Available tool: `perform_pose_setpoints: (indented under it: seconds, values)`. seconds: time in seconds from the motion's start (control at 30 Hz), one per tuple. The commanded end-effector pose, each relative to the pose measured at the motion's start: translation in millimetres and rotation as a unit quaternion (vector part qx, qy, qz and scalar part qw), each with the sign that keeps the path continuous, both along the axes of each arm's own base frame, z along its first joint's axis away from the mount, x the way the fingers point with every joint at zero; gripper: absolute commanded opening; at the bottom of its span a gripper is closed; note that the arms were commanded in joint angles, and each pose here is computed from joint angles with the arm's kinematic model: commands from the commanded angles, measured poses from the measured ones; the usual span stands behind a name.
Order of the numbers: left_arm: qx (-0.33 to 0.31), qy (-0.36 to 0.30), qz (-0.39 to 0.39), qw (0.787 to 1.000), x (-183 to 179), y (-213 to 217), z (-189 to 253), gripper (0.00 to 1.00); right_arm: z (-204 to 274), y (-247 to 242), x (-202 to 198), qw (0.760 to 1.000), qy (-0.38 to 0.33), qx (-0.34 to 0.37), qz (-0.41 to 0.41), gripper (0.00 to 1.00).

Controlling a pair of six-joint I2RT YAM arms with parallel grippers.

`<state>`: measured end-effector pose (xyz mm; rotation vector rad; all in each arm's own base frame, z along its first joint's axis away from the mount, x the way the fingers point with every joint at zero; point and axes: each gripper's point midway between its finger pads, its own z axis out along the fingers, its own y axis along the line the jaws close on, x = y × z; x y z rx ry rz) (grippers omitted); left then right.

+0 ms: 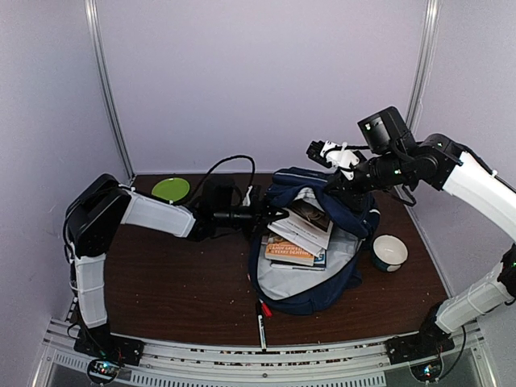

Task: Pack the student bag
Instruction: Place the book in the largest pocket of the bag.

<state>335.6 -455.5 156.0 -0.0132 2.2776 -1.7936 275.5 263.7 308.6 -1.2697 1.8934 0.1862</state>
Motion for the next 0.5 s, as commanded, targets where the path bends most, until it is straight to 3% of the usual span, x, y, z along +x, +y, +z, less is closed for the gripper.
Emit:
perform_pose_setpoints:
  seconds: [0.0, 0.27, 0.33, 0.4, 0.47]
  values:
    - [0.058, -0.029, 0.033, 0.997, 27, 7, -12, 0.29, 45, 6, -9, 0.996, -0.050, 0.067, 0.023, 0.00]
    - [0.143, -0.053, 0.015, 0.988, 7, 35, -16, 0.54, 23, -2, -12, 0.997, -0.049, 0.051, 0.020, 0.00]
    - [0.166, -0.052, 0.008, 0.985, -3, 45, -17, 0.69, 19, -2, -12, 0.997, -0.048, 0.049, 0.020, 0.00]
    - [0.181, -0.054, 0.002, 0.982, -14, 55, -16, 0.94, 16, -3, -12, 0.997, -0.048, 0.050, 0.019, 0.00]
    - [0.190, -0.059, -0.003, 0.980, -25, 64, -13, 0.98, 12, -4, -12, 0.997, -0.047, 0.050, 0.018, 0.00]
